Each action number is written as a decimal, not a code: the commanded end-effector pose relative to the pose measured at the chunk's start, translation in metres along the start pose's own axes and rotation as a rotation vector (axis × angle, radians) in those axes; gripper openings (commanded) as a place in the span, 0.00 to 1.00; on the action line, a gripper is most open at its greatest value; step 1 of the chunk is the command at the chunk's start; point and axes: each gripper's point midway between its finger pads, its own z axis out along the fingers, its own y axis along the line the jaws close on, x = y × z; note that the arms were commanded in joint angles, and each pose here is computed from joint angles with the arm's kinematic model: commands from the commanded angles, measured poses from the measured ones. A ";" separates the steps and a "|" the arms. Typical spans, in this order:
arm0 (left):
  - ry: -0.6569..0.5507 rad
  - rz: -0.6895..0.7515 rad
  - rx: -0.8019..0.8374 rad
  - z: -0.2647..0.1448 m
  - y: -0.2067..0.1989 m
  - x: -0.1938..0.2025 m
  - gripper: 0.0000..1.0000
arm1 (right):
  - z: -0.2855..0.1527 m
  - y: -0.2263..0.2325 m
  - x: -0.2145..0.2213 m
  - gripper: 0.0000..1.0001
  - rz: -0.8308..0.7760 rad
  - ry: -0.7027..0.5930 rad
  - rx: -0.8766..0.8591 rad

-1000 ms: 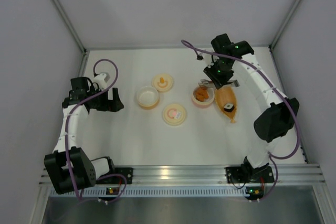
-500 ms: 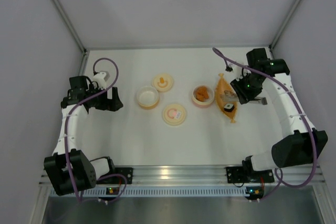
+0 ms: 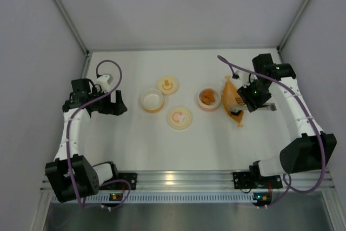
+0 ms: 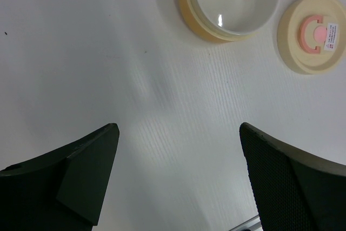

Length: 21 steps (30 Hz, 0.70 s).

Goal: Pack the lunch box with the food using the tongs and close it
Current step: Pick up the fake food from the plate.

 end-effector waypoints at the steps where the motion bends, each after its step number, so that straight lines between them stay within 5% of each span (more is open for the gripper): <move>1: -0.053 0.053 0.001 -0.009 -0.003 -0.015 0.98 | -0.011 0.013 0.033 0.45 -0.012 0.151 -0.068; 21: -0.050 0.043 -0.001 -0.005 -0.001 -0.013 0.98 | 0.005 0.000 0.029 0.48 -0.036 0.239 -0.070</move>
